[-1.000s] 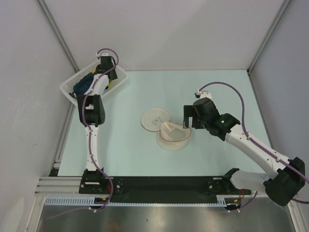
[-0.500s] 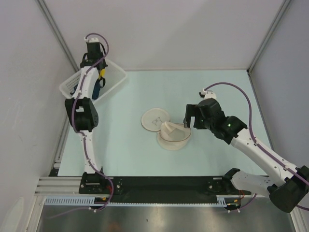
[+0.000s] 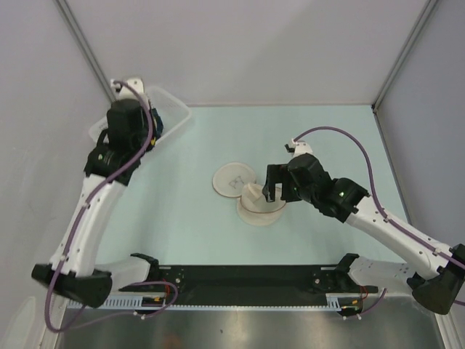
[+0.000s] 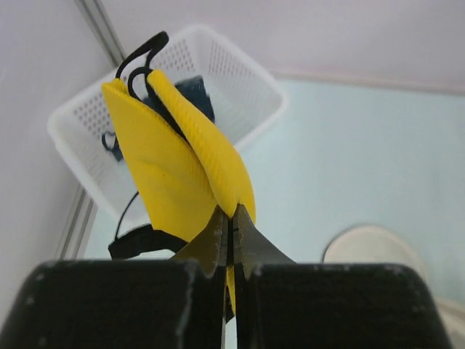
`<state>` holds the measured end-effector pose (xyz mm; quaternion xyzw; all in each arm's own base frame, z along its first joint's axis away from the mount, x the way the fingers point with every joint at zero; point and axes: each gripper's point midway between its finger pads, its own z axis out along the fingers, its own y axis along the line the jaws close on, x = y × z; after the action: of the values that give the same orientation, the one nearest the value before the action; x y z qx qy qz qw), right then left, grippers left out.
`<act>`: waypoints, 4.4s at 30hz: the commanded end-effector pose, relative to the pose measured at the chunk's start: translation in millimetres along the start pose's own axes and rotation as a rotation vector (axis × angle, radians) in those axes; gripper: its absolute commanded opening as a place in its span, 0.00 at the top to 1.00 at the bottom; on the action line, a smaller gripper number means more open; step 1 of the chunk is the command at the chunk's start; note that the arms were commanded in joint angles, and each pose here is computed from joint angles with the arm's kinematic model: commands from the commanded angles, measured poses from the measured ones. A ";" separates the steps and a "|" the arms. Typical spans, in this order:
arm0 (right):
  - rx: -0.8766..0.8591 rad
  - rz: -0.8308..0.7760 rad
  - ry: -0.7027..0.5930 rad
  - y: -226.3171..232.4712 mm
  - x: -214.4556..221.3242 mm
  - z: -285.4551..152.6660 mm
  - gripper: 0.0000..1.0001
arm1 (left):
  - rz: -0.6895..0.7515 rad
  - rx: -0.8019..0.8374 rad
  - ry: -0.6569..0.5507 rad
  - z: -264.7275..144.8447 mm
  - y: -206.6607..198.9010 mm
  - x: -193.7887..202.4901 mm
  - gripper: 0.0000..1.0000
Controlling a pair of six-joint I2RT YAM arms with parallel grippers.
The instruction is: Place the bra in the laundry bag and zip it closed
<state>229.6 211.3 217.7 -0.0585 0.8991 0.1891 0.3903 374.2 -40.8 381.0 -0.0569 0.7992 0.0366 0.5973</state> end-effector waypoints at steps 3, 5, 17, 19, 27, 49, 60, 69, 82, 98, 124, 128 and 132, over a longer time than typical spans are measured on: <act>-0.094 0.021 -0.005 31.4 0.1 -15.6 0.01 | 0.024 -0.021 0.194 -60.6 14.3 118.8 1.00; -0.110 0.024 -0.003 37.2 4.4 -14.0 0.01 | 0.016 0.014 0.301 -78.1 4.5 171.1 1.00; -0.188 0.038 0.071 63.8 29.5 11.0 0.01 | 0.103 0.043 0.657 -138.5 -49.6 309.2 0.42; -0.215 0.047 0.081 70.0 32.1 14.0 0.01 | 0.048 0.108 0.626 -143.6 -56.5 292.3 0.28; -0.328 0.060 0.190 107.2 57.6 40.5 0.02 | -0.110 0.324 0.540 -148.1 -83.6 257.1 0.28; -0.491 0.254 0.132 175.1 112.0 77.9 0.55 | 0.118 0.141 0.718 -82.4 -92.5 353.7 0.54; -0.549 0.299 0.227 188.6 150.1 101.9 0.56 | 0.112 0.142 0.719 -79.4 -90.6 363.7 0.60; -0.571 0.351 0.259 194.0 156.0 118.5 0.57 | 0.071 0.184 0.709 -95.2 -83.4 351.2 0.91; -0.587 0.384 0.275 196.0 158.8 140.2 0.91 | 0.018 0.317 0.742 -122.6 -90.7 338.3 1.00; -0.598 0.412 0.303 191.7 162.6 139.7 0.85 | -0.012 0.358 0.833 -130.8 -103.0 371.3 1.00; -0.557 0.166 0.341 208.0 166.4 114.2 0.00 | -0.211 0.444 0.394 -169.8 -57.8 206.9 0.24; -0.559 0.199 0.351 212.6 172.0 136.1 0.03 | -0.234 0.457 0.370 -175.7 -53.1 199.0 0.24; -0.546 0.220 0.308 212.9 166.2 147.1 0.20 | -0.221 0.454 0.369 -179.4 -47.1 198.6 0.24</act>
<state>144.3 455.7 53.1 -0.1042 0.8813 0.4297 0.1666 154.9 -127.0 230.9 -0.0089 0.8755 -0.2239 0.4282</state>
